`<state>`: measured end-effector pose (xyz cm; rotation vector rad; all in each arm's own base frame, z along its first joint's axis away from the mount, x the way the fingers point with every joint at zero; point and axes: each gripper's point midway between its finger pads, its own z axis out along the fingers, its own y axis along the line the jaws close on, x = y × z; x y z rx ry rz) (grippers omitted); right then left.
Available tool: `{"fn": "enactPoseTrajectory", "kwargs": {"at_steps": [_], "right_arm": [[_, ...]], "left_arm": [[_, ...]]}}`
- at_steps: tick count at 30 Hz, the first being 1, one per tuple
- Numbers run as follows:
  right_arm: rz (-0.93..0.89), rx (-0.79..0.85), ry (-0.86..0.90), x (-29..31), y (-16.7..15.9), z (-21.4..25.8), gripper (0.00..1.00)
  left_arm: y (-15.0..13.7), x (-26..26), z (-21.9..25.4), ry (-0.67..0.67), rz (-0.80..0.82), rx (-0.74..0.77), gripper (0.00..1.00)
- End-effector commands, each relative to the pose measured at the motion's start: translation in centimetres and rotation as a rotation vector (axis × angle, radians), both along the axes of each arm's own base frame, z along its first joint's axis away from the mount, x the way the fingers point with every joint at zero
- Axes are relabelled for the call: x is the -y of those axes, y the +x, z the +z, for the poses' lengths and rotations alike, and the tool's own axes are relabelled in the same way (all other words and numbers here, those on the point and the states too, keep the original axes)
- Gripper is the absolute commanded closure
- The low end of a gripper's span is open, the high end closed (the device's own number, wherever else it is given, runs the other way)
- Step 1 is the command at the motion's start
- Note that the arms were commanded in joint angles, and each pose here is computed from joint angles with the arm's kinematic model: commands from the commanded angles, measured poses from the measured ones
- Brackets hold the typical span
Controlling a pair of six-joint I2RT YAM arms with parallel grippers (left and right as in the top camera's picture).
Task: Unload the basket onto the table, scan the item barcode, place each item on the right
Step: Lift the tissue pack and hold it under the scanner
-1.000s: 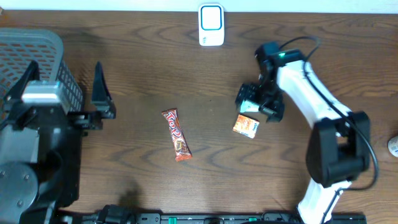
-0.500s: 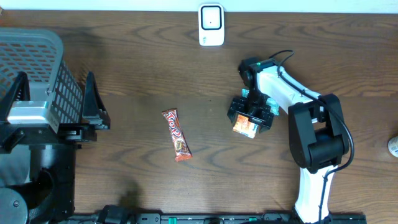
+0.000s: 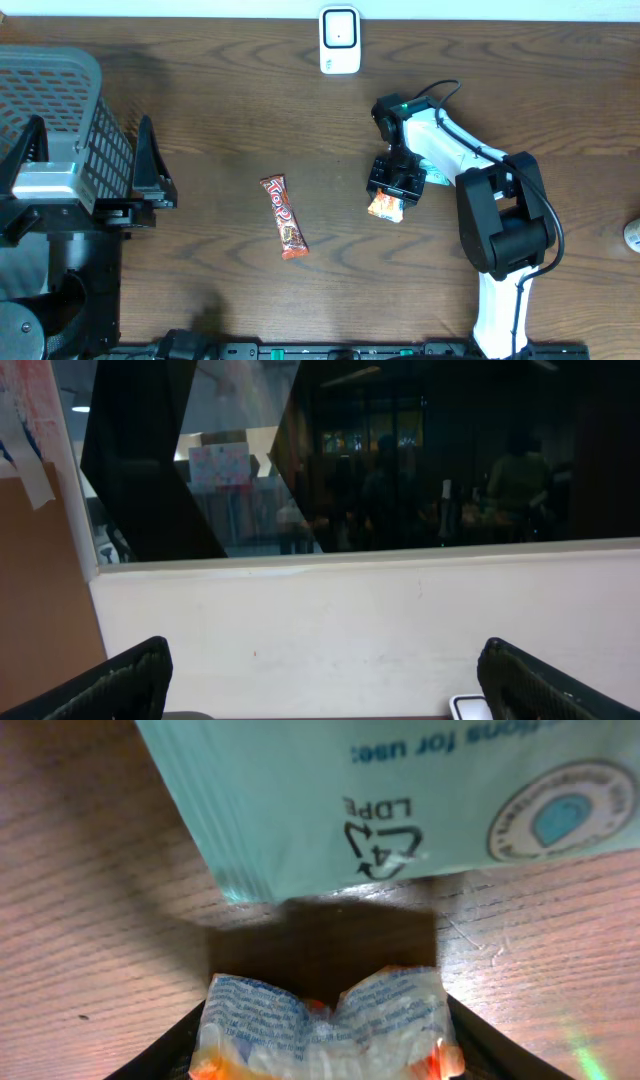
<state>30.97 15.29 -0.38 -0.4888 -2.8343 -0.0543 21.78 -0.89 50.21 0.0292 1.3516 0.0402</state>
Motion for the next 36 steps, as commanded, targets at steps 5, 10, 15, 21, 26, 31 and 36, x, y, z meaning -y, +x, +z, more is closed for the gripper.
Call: {"fn": "enactPoseTrajectory", "kwargs": {"at_steps": [5,10,15,21,26,31,36], "right_arm": [[0.055,-0.124,0.186,-0.6,-1.3,-0.4,0.44],[0.041,-0.203,0.39,-1.6,-2.2,1.9,0.43],[0.009,-0.268,0.441,-1.4,-3.2,3.1,0.44],[0.037,-0.354,0.467,-1.2,-5.1,4.4,0.44],[0.056,-0.38,0.473,-1.1,-5.8,4.8,0.44],[0.055,-0.381,0.472,-1.1,-5.8,4.9,0.44],[0.053,-0.382,0.474,-1.1,-5.8,4.9,0.44]], "left_arm": [[-0.2,-0.1,0.0,-0.013,0.0,0.005,0.02],[-0.1,-0.1,-0.1,-0.012,0.0,0.002,0.02],[0.1,0.0,-0.5,-0.011,0.0,-0.003,0.02],[0.8,0.1,-1.3,-0.01,0.0,-0.008,0.02],[1.2,0.2,-1.7,-0.01,0.0,-0.01,0.02],[1.2,0.2,-1.7,-0.01,0.0,-0.008,0.02],[1.2,0.2,-1.7,-0.01,0.0,-0.008,0.02]]}}
